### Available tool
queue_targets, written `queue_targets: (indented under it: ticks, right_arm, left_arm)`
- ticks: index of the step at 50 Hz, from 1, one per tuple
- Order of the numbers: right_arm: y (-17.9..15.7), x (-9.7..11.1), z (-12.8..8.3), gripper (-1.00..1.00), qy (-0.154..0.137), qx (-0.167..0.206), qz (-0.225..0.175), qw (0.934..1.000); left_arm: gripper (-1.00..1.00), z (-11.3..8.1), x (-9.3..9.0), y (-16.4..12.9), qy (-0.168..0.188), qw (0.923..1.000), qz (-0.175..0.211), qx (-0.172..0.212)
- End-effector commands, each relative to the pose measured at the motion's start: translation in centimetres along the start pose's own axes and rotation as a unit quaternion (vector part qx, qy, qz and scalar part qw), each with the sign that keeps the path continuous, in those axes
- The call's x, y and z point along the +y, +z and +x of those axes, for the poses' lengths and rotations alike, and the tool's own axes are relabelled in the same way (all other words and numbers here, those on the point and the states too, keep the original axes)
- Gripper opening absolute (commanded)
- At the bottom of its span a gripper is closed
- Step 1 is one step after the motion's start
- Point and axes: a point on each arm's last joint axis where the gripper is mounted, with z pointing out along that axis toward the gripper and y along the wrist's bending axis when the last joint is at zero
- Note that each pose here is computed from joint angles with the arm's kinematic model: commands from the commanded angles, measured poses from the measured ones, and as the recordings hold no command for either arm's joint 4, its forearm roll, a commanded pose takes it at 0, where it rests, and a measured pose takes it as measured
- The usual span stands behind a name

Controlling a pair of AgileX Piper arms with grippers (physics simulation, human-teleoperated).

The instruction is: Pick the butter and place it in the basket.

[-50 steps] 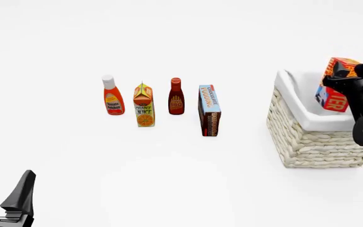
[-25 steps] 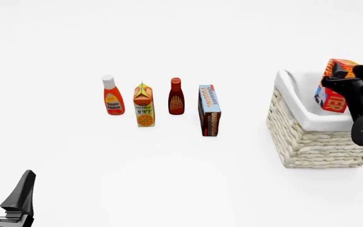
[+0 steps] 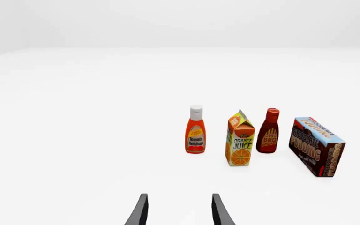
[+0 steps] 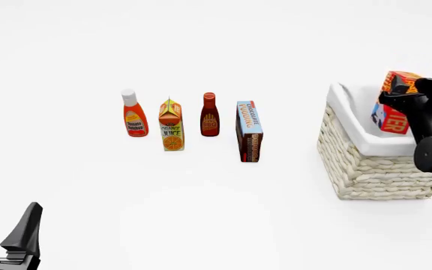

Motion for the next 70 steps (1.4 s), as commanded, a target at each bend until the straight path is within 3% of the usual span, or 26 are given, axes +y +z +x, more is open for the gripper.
queue_targets:
  ticks: [1,60,61,70]
  right_arm:
    - [0.2,0.0,-0.7,-1.00,0.007,-0.014,0.000,0.9999]
    - [0.9,-0.2,0.8,-1.00,-0.002,-0.001,0.002,1.0000]
    - [0.9,-0.2,0.8,1.00,-0.004,0.000,0.002,1.0000]
    - [0.6,-0.2,0.0,1.00,-0.004,-0.007,0.002,1.0000]
  left_arm:
    - [1.00,0.0,0.0,0.0,0.000,1.0000,0.000,0.000]
    - [1.00,0.0,0.0,0.0,0.000,1.0000,0.000,0.000]
    - [1.00,0.0,0.0,0.0,0.000,1.0000,0.000,0.000]
    - [1.00,0.0,0.0,0.0,0.000,1.0000,0.000,0.000]
